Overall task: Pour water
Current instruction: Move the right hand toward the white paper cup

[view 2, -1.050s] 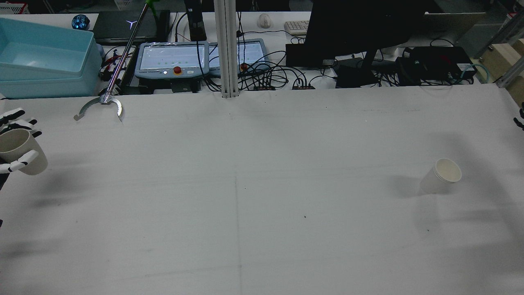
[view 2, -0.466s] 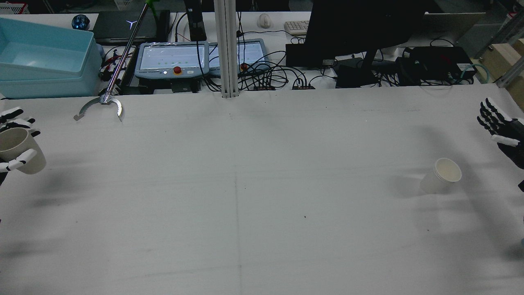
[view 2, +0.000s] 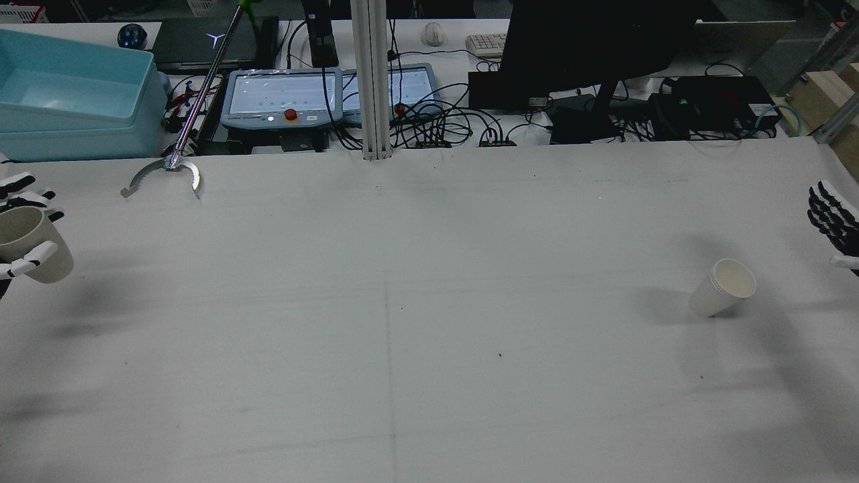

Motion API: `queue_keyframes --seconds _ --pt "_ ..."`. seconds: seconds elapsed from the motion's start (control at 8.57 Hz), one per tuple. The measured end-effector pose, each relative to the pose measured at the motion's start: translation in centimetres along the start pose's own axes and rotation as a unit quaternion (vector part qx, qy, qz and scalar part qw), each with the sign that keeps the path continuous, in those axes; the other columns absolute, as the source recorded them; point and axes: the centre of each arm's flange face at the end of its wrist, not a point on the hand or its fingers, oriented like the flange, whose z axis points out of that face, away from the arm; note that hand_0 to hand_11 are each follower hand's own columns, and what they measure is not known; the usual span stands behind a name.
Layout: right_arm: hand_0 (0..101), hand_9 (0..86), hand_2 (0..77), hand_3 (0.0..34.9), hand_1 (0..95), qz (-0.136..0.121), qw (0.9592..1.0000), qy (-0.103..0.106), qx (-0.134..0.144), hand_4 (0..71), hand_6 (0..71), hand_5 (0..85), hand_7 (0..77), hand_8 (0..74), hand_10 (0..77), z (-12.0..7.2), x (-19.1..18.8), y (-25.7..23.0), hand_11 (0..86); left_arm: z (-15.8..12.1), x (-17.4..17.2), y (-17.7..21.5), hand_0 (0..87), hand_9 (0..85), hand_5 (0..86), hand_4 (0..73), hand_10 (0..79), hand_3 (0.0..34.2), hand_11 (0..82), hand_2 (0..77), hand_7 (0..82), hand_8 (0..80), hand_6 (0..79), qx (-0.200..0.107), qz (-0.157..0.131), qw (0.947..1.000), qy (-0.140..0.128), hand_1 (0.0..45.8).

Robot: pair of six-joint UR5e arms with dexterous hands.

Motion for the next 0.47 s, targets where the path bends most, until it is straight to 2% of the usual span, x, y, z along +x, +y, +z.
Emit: queue_keyframes --seconds 0.12,0.23,0.47 --pt "47 0.0 6.5 0.0 16.9 -0.035 0.9994 0.000 -0.004 0.0 0.5 0.5 0.5 0.0 0.0 -0.48 -0.32 0.70 1.1 0.01 0.06 0.00 79.8 22.9 22.9 14.7 14.2 0.0 26.7 32.7 45.8 13.6 21.3 0.000 0.000 1.0000 0.001 31.6" --pt "47 0.0 3.3 0.0 15.8 -0.068 0.9976 0.000 -0.005 0.0 0.5 0.5 0.5 0.0 0.0 -0.83 -0.43 0.97 1.1 -0.02 0.12 -0.03 79.8 22.9 22.9 14.7 14.2 0.0 26.7 32.7 45.8 13.6 21.3 0.000 0.000 1.0000 0.001 31.6" --pt "47 0.0 7.1 0.0 14.2 -0.108 0.9942 0.003 0.004 0.0 0.5 0.5 0.5 0.0 0.0 -1.08 0.03 0.05 1.1 -0.11 0.09 -0.25 80.1 22.4 21.8 14.7 14.7 0.0 26.7 32.7 44.2 13.6 21.3 0.001 0.002 1.0000 0.000 31.6"
